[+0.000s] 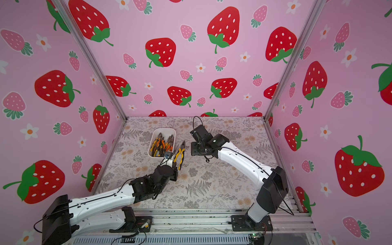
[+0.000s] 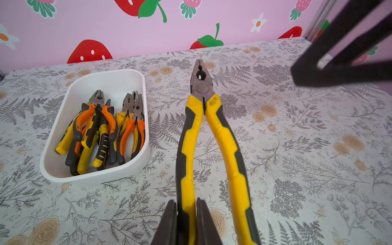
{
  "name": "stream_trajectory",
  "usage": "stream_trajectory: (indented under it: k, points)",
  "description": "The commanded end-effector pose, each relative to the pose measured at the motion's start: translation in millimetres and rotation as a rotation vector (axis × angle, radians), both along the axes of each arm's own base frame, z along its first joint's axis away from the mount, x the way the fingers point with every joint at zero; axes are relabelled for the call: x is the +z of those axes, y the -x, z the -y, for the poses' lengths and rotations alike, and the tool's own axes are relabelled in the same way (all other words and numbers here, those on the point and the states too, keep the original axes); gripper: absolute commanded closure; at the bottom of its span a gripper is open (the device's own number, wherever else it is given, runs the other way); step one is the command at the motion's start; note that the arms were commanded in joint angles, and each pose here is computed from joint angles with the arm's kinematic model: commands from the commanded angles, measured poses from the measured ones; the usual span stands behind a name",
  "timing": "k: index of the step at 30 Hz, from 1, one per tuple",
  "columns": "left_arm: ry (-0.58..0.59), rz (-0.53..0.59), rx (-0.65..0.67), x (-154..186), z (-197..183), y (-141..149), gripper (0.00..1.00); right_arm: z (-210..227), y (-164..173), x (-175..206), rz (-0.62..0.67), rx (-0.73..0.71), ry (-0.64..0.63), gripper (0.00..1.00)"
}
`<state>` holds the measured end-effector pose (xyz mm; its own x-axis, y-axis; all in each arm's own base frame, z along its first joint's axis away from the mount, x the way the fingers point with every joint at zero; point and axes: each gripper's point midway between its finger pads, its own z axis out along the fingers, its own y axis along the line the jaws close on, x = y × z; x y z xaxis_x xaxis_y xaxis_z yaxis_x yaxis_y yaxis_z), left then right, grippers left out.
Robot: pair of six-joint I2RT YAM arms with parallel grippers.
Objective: Take the pliers out of the storage box
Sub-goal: Place the pliers at the center of the board.
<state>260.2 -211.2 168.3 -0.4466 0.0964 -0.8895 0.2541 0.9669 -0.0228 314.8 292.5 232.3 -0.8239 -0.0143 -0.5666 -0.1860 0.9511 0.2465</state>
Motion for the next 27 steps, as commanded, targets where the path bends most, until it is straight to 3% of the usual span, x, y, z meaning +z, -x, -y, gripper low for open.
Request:
stream_trajectory:
  k: [1,9,27]
  points:
    - [0.057,0.054,0.015,21,5,-6,1.0,-7,-5,-6,-0.059,-0.011,0.039,0.4]
    - [0.059,0.05,0.003,18,8,-6,1.0,-17,-27,-9,-0.119,-0.124,0.096,0.44]
    - [0.061,0.039,0.011,10,9,-7,1.0,-53,-44,-26,-0.168,-0.103,0.061,0.43]
